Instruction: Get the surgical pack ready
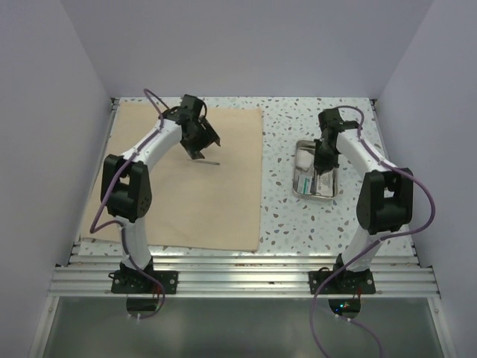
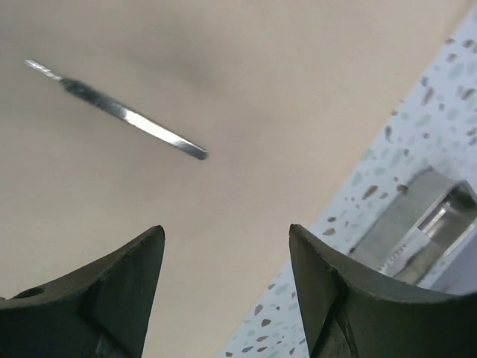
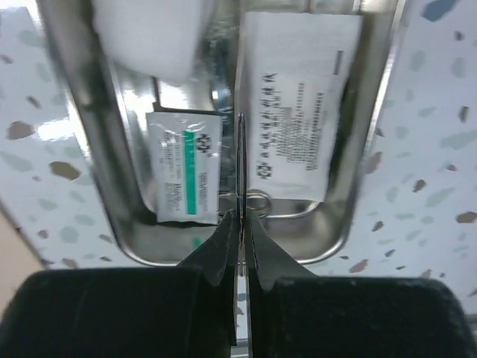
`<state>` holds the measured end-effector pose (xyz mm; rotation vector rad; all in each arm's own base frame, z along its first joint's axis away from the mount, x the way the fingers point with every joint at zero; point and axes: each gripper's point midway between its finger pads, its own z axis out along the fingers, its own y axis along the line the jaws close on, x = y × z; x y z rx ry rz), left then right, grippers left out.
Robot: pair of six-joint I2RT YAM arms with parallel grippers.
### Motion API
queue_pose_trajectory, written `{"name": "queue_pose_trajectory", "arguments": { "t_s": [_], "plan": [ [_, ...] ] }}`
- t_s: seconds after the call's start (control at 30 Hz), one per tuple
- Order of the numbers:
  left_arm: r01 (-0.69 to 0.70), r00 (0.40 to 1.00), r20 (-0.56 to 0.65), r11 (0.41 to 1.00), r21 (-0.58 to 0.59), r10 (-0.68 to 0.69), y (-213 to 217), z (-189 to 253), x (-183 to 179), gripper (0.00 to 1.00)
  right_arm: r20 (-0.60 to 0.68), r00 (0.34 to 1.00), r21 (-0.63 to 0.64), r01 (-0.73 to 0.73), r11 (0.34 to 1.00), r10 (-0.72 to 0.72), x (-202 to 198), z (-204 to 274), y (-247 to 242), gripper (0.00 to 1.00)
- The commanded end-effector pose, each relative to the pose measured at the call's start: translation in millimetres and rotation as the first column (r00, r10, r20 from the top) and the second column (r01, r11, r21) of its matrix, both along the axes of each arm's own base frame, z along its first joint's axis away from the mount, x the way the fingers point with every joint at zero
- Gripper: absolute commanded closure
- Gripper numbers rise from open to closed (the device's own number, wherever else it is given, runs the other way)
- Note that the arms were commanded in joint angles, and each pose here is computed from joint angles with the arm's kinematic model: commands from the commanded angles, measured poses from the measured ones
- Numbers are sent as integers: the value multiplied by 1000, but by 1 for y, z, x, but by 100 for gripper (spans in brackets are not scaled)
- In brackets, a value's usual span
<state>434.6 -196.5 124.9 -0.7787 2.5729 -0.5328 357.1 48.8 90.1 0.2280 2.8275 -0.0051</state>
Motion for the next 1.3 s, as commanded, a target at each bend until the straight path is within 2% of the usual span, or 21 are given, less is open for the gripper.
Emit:
{"name": "queue_pose_trajectory", "arguments": {
  "t_s": [0.0,0.13,0.17,0.27,0.3,0.47,0.57,1.03,1.27],
  "plan": [
    [-158,969,-164,972,175,187,43,-28,-15,29,-46,999,-211,-3,978,-6,-9,3,-39,97],
    [-267,923,-218,936,231,317,62,-41,-10,31,-95,995,-223,-14,975,-7,-8,-12,-40,86],
    [-286,918,-211,930,231,335,67,-38,-3,32,-97,995,-219,-11,976,-10,-7,-13,-39,67],
    [-322,886,-261,914,248,383,77,-55,3,36,-85,996,-219,-11,976,-8,-5,-11,-39,47],
    [-328,880,-269,910,252,391,80,-57,4,39,-76,997,-221,-10,975,-7,-5,-7,-39,44],
    [-387,841,-274,873,297,466,98,-71,17,48,-51,999,-177,-19,984,10,-3,2,-30,42],
    [-407,827,-270,857,317,493,102,-78,21,58,-39,999,-165,-27,986,20,-2,7,-25,42],
    [-451,787,-279,821,350,551,105,-99,31,60,-27,998,-117,-56,992,53,-4,3,-16,42],
    [-437,765,-314,811,389,563,108,-108,17,67,-21,998,-96,-61,994,59,0,3,-11,42]
  ]
}}
